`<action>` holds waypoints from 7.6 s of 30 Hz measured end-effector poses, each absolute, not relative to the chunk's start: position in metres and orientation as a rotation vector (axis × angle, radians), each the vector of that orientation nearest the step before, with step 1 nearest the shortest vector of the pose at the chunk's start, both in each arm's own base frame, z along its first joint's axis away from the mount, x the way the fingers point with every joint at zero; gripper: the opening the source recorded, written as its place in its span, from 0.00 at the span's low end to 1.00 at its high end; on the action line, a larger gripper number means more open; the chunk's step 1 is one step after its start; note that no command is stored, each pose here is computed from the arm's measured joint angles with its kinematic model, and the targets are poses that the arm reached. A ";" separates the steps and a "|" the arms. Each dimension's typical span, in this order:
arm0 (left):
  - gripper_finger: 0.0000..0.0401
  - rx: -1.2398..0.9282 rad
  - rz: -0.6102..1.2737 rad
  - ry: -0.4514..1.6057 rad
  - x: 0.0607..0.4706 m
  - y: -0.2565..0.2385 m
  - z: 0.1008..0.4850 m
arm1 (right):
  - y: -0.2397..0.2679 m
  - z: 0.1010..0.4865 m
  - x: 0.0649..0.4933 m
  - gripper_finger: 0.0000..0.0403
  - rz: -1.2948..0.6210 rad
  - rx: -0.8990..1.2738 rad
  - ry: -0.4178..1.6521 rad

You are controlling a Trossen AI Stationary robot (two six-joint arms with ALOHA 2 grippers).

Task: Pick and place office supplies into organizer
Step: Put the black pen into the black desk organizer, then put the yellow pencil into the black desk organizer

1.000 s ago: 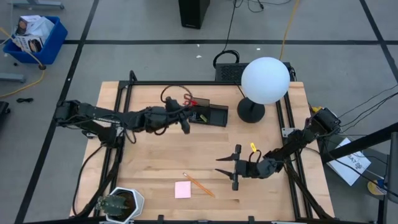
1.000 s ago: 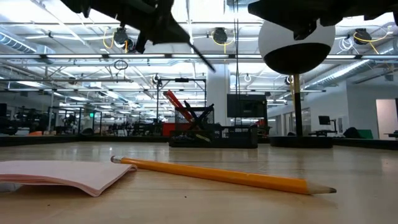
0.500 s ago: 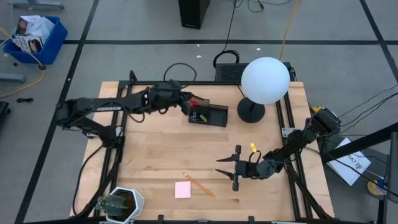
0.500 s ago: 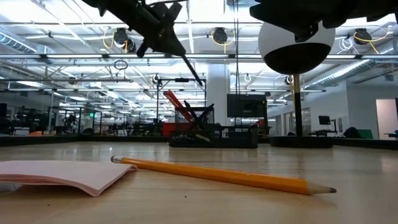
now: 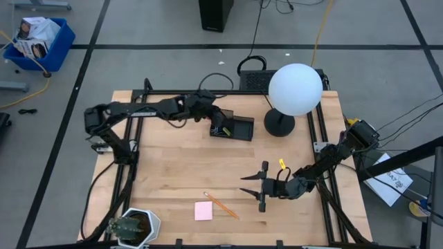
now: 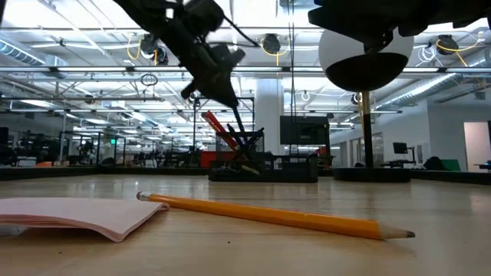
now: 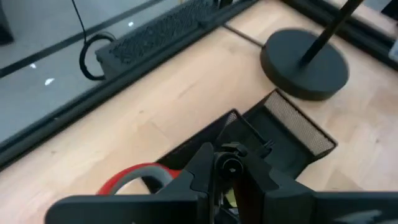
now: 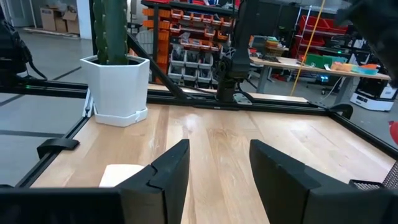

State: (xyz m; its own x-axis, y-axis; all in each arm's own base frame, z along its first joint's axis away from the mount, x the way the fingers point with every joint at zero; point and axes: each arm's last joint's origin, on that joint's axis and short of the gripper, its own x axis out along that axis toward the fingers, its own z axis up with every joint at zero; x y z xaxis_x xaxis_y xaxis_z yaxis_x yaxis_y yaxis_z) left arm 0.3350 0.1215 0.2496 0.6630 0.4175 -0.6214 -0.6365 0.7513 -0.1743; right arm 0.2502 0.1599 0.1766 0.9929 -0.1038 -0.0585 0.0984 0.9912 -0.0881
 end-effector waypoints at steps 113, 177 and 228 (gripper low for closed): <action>0.21 -0.133 0.235 0.400 0.307 -0.082 0.317 | 0.227 0.040 0.286 0.38 -0.271 0.189 0.498; 0.21 -0.068 0.220 0.538 0.302 -0.079 0.306 | 0.146 0.038 0.253 0.03 -0.032 0.036 0.575; 0.60 -0.222 0.238 0.549 0.307 -0.057 0.305 | 0.234 0.077 0.324 0.60 -0.072 0.014 0.517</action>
